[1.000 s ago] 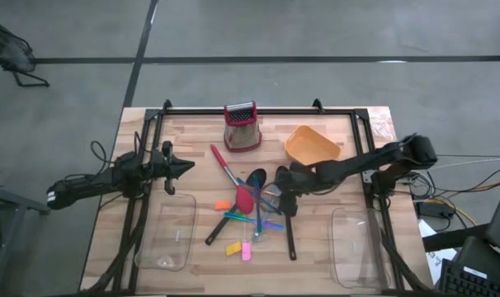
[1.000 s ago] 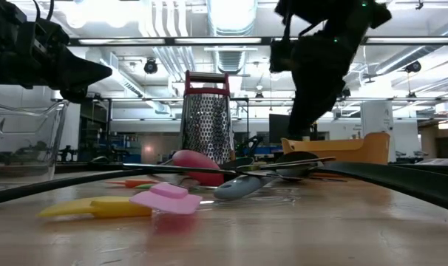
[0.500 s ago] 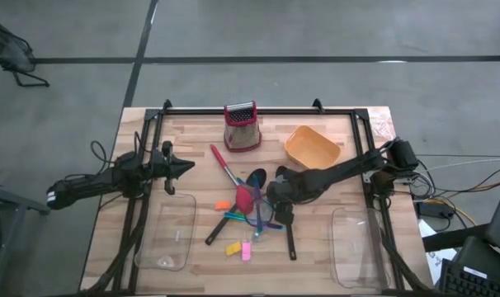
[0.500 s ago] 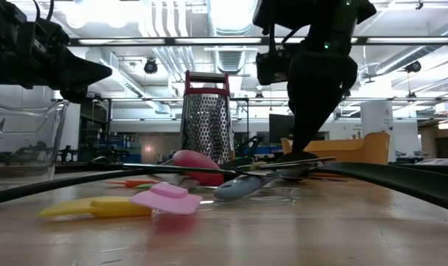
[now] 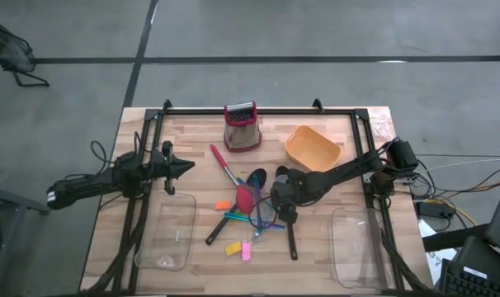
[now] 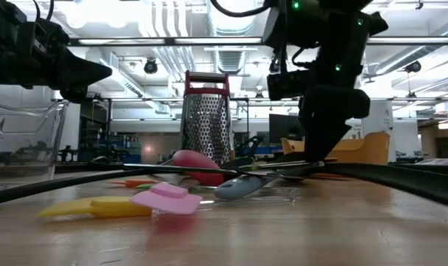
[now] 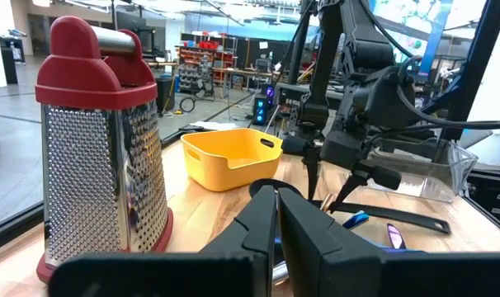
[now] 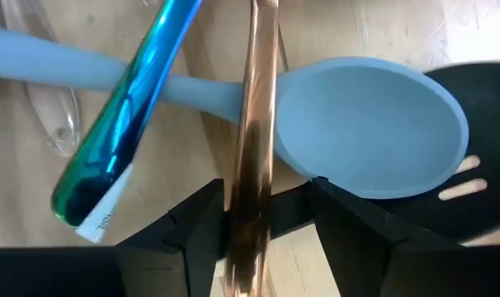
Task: Pick & Place Kitchen Items
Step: Put the gold knife into the yellow bin
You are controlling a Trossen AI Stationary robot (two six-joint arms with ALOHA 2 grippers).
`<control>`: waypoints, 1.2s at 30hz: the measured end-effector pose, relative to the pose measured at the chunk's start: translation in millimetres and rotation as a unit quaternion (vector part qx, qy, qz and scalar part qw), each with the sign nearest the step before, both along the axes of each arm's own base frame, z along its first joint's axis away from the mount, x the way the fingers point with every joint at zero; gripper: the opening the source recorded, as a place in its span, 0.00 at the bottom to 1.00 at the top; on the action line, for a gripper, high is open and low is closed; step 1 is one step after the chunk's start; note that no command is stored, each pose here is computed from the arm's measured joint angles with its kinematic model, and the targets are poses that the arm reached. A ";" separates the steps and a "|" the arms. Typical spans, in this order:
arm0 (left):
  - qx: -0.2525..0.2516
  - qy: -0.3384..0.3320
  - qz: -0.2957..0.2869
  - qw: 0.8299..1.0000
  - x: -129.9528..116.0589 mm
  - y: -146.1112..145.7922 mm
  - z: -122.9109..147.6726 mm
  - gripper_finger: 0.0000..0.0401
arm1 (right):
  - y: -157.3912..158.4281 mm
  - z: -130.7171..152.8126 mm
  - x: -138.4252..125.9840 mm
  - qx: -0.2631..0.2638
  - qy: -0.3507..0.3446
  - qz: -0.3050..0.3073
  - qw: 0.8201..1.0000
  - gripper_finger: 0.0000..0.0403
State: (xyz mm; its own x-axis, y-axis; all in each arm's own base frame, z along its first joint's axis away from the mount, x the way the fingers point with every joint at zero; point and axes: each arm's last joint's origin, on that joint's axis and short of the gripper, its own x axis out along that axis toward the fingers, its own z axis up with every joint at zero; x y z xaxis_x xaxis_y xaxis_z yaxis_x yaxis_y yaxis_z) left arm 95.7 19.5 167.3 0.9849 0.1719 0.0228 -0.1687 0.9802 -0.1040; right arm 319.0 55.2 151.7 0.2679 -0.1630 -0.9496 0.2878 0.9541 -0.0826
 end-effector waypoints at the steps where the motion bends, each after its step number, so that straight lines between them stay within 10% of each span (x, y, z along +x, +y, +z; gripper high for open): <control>1: 0.000 0.000 0.000 1.000 0.0 0.0 0.0 0.06 | -0.2 -0.6 -0.7 0.000 0.000 0.000 1.000 0.42; 17: 0.000 0.000 0.000 1.000 0.0 0.0 0.0 0.06 | 0.7 -1.4 -0.1 0.003 -0.007 0.003 1.000 0.14; 36: 0.000 0.000 0.000 1.000 0.0 0.0 0.0 0.06 | -0.9 19.4 -10.0 0.002 -0.015 -0.007 1.000 0.16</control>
